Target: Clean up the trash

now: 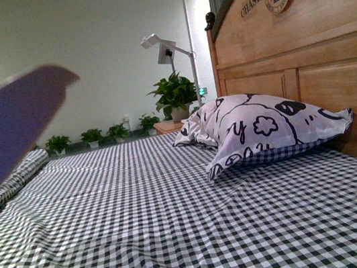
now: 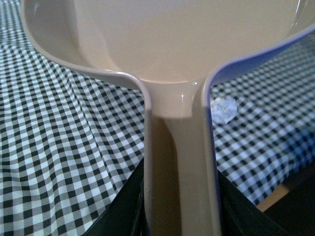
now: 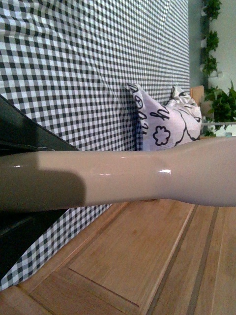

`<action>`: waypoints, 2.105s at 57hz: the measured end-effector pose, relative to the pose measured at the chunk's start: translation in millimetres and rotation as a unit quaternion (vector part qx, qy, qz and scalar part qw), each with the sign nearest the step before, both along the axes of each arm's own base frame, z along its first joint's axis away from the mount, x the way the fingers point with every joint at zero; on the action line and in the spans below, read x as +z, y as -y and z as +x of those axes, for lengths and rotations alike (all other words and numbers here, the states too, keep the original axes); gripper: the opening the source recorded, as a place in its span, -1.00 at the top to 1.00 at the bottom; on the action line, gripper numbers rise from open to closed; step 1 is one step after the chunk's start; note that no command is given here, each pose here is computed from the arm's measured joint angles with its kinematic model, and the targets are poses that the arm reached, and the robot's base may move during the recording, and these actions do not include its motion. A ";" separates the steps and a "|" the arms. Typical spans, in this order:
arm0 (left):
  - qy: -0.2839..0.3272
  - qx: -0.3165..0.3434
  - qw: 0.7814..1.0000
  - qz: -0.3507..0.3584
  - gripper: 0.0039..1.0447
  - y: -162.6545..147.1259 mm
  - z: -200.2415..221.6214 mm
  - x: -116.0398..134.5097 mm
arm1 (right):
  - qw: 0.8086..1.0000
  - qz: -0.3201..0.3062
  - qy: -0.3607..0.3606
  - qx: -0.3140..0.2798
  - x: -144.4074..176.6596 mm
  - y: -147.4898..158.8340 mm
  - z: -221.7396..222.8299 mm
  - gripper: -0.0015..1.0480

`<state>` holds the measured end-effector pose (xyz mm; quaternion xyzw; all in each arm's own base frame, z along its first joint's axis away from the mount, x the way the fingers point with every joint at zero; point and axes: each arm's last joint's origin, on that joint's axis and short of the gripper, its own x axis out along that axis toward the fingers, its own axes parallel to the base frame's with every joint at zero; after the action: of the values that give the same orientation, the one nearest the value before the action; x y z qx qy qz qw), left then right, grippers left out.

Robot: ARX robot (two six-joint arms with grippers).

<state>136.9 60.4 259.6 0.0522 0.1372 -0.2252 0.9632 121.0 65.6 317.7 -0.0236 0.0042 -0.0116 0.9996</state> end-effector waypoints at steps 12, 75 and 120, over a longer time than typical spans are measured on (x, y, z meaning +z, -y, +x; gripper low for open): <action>-0.063 -0.082 0.984 0.143 0.50 -21.1 25.4 -24.3 | 1.000 0.000 0.000 0.000 0.0 0.0 0.0 0.61; -0.127 -0.220 0.926 0.279 0.50 -22.8 62.9 -73.8 | 1.000 -0.001 -0.014 0.011 -1.0 -0.9 1.4 0.62; -0.127 -0.220 0.926 0.280 0.50 -22.9 63.0 -73.6 | 0.914 -0.114 -0.351 0.168 -130.6 -96.7 134.3 0.62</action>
<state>199.9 83.3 186.0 0.3193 0.3011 -0.3883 0.8103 255.3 162.3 187.1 -0.1403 0.3496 0.1651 0.9115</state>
